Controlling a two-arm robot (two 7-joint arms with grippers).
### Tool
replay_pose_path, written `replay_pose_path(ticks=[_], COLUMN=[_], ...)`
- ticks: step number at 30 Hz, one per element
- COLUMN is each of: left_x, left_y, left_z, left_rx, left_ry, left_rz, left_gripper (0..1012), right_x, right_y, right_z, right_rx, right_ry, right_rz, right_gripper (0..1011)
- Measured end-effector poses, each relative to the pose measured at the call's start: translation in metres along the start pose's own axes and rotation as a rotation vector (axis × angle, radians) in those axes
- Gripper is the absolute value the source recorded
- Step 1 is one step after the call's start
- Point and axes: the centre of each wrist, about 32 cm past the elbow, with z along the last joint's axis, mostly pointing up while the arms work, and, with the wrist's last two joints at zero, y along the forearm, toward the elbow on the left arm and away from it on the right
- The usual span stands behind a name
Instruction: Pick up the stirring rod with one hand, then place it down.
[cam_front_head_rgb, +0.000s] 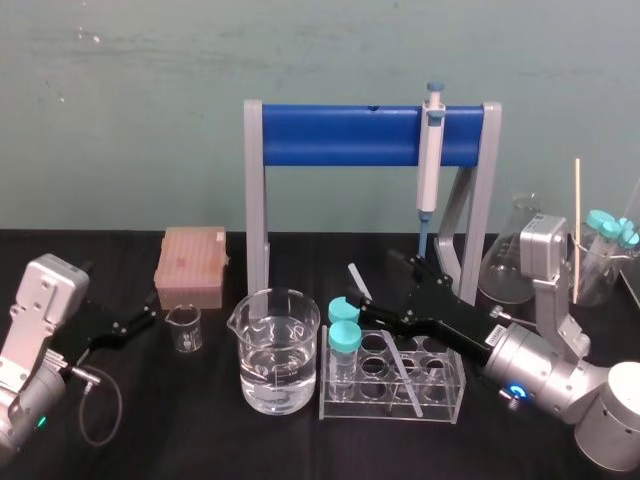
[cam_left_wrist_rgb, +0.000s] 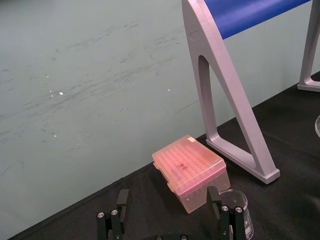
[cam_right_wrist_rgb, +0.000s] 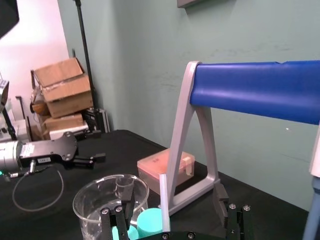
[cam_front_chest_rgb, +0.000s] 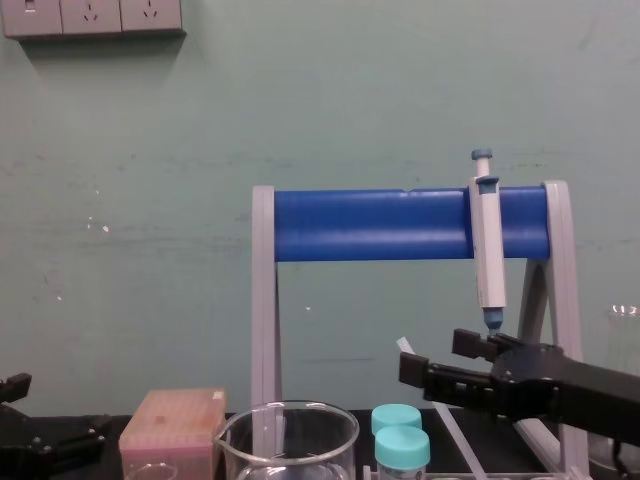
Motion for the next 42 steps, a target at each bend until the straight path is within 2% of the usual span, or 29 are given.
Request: replay_pose_path(ticks=[6,9,12,15,16,18,19,22,25,29,42], left_x=[0.0,0.0,0.0,0.0,0.0,0.0,0.0,0.0,0.0,0.0,0.0], left_y=[0.0,0.0,0.0,0.0,0.0,0.0,0.0,0.0,0.0,0.0,0.0], left_z=[0.0,0.0,0.0,0.0,0.0,0.0,0.0,0.0,0.0,0.0,0.0], left_rx=[0.0,0.0,0.0,0.0,0.0,0.0,0.0,0.0,0.0,0.0,0.0], left_ry=[0.0,0.0,0.0,0.0,0.0,0.0,0.0,0.0,0.0,0.0,0.0], left_rz=[0.0,0.0,0.0,0.0,0.0,0.0,0.0,0.0,0.0,0.0,0.0], left_gripper=[1000,1000,1000,1000,1000,1000,1000,1000,1000,1000,1000], right_x=[-0.0012,-0.0013,-0.0005,-0.0002,-0.0004,-0.0009,-0.0015,-0.0021,-0.0023,-0.0025,-0.0024], right_y=[-0.015,-0.029,-0.042,-0.047,-0.049,-0.049,-0.048,-0.047,-0.044,-0.042,-0.043], right_z=[0.008,0.011,0.014,0.014,0.014,0.014,0.014,0.012,0.01,0.009,0.01], right_rx=[-0.044,-0.059,-0.063,-0.067,-0.078,-0.099,-0.125,-0.172,-0.212,-0.235,-0.231], right_ry=[-0.018,-0.026,-0.047,-0.076,-0.095,-0.106,-0.112,-0.119,-0.122,-0.123,-0.125], right_rz=[-0.03,-0.079,-0.2,-0.297,-0.368,-0.435,-0.493,-0.559,-0.588,-0.599,-0.601], right_gripper=[1004,1004,1004,1004,1004,1004,1004,1004,1004,1004,1004])
